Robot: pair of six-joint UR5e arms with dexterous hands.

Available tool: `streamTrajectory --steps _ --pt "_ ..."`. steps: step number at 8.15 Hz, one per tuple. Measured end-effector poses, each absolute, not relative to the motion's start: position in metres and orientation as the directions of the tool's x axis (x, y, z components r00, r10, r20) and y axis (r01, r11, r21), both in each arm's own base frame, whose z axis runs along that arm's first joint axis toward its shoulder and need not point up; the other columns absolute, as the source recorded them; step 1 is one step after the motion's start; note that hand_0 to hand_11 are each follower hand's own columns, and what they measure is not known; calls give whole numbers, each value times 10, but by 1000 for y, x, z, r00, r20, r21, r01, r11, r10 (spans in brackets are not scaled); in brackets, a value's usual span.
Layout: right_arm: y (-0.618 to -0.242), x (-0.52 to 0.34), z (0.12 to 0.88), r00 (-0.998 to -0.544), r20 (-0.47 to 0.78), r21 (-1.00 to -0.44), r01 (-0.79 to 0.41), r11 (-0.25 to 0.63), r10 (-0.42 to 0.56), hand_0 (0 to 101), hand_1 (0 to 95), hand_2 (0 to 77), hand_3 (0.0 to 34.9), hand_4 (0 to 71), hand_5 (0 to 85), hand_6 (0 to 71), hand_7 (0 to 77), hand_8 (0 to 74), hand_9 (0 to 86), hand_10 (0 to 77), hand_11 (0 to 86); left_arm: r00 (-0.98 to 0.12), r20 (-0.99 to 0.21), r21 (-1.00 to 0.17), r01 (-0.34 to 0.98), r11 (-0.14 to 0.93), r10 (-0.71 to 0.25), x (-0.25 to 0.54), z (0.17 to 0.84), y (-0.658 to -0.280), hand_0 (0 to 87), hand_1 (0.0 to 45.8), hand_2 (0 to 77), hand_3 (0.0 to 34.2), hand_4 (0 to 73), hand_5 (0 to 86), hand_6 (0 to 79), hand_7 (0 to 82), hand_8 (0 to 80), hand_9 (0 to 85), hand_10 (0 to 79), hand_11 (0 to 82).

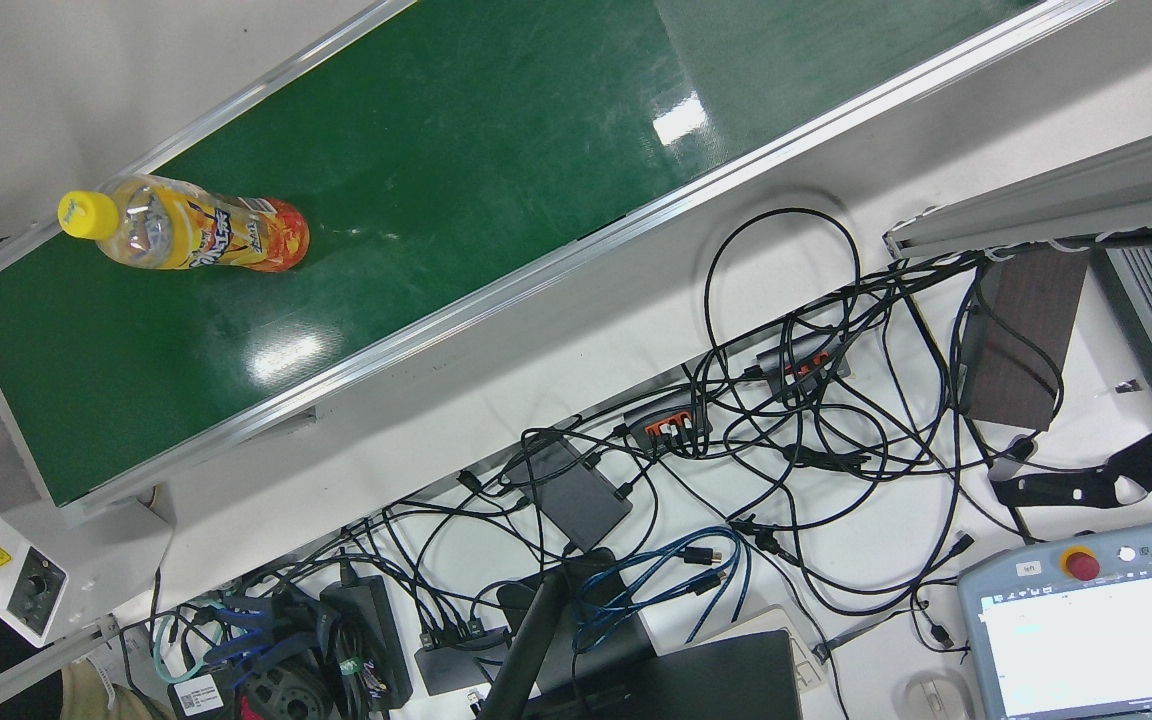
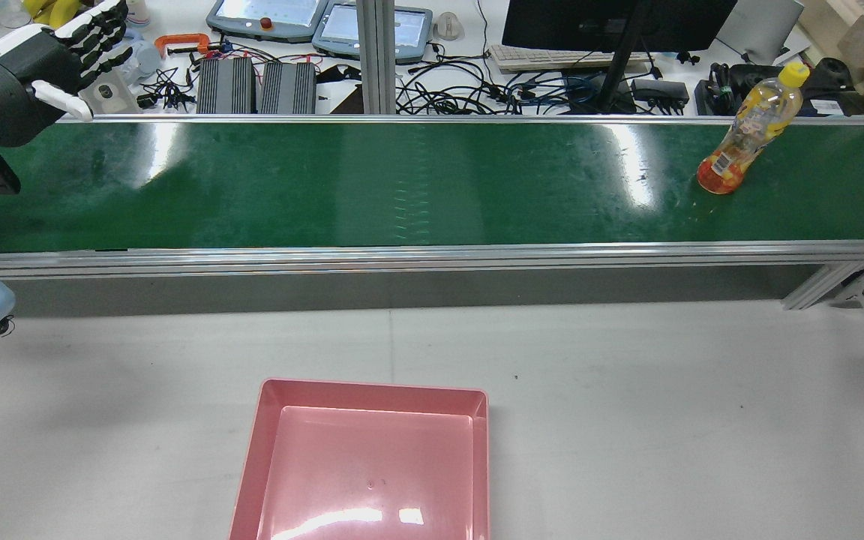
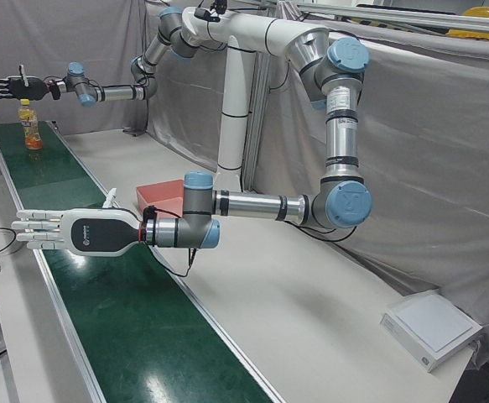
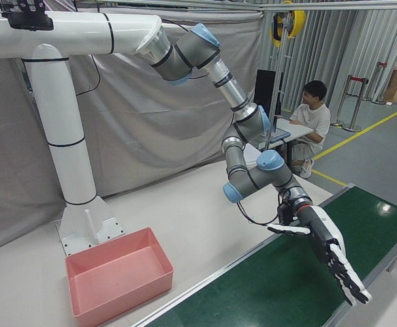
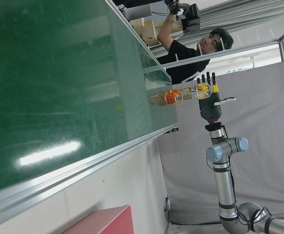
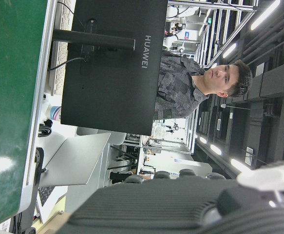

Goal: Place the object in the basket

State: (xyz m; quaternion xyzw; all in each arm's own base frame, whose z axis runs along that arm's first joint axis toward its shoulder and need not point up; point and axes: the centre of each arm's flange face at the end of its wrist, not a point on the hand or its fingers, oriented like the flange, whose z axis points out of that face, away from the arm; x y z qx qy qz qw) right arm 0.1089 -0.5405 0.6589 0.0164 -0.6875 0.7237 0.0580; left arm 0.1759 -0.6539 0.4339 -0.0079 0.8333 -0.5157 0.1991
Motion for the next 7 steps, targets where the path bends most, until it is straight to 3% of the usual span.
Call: streamTrajectory --steps 7 --pt "-541 109 659 -993 103 -993 -106 -47 61 1 0 5 3 0 0 0 5 0 0 0 0 -923 -316 -862 183 472 -219 176 437 -656 504 16 0 0 27 44 0 5 0 5 38 76"
